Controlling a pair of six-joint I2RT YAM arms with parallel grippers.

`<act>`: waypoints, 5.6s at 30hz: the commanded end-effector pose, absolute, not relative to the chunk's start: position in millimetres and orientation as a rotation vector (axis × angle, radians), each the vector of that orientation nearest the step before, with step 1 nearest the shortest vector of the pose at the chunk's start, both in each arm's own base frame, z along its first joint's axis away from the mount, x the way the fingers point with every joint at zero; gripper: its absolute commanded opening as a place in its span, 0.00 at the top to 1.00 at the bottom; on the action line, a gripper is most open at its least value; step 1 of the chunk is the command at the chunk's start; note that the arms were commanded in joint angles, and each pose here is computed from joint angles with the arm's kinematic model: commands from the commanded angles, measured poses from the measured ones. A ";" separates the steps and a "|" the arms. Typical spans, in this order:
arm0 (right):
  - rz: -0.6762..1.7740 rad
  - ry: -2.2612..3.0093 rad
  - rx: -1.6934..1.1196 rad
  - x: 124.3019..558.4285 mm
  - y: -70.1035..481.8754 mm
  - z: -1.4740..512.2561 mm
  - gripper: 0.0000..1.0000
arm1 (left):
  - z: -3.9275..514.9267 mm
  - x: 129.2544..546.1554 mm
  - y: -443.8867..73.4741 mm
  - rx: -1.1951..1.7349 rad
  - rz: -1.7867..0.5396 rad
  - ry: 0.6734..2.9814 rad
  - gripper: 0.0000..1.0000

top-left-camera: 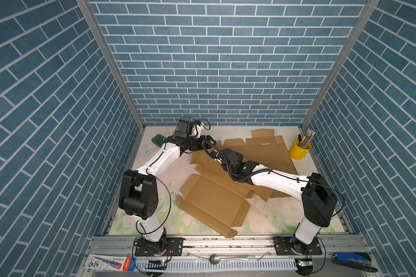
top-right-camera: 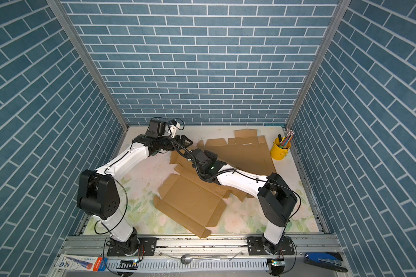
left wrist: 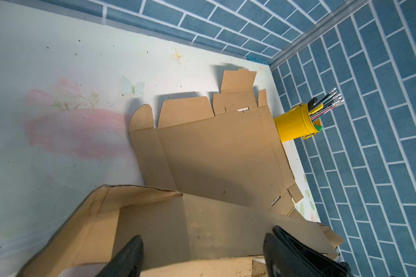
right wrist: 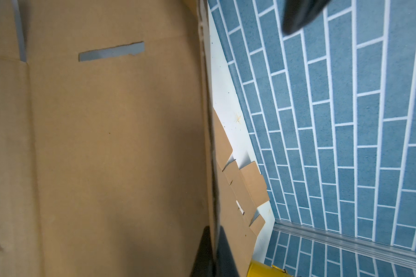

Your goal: Fold the paper box

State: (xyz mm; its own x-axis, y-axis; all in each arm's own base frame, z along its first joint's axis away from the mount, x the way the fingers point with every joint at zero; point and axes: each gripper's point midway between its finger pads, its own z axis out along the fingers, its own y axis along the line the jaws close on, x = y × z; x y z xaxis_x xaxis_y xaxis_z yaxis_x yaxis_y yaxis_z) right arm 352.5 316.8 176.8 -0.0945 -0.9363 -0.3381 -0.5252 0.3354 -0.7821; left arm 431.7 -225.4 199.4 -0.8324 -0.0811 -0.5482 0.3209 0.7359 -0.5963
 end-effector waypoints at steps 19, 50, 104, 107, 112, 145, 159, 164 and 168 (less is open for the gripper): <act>-0.700 1.587 -1.295 358.7 317.2 177.2 1.00 | 208.0 418.9 -183.0 0.035 -1.137 2.302 0.31; -0.708 1.580 -1.307 363.4 310.0 170.8 1.00 | 91.4 366.7 -186.6 -0.167 -1.066 2.254 0.28; -0.766 1.189 -1.373 346.5 334.1 165.2 1.00 | 112.0 457.2 -96.5 0.008 -0.801 2.401 0.30; -0.753 1.197 -1.383 344.8 333.6 161.3 1.00 | 103.8 448.2 -110.6 0.124 -0.795 2.431 0.30; -0.732 1.205 -1.394 344.1 334.2 158.6 1.00 | 104.0 435.0 -116.8 0.264 -0.778 2.434 0.29; -0.654 1.256 -1.443 337.2 333.7 151.4 1.00 | 92.4 350.9 -171.0 0.539 -0.721 2.472 0.31; -0.645 1.264 -1.437 339.5 337.5 152.0 1.00 | 123.7 395.4 -182.7 0.435 -0.609 2.111 0.37; -0.637 1.262 -1.437 339.8 339.5 153.9 1.00 | 122.3 403.8 -184.6 0.403 -0.563 2.067 0.42; -0.634 1.263 -1.438 339.9 340.2 155.4 1.00 | 116.2 406.6 -187.7 0.392 -0.503 2.051 0.47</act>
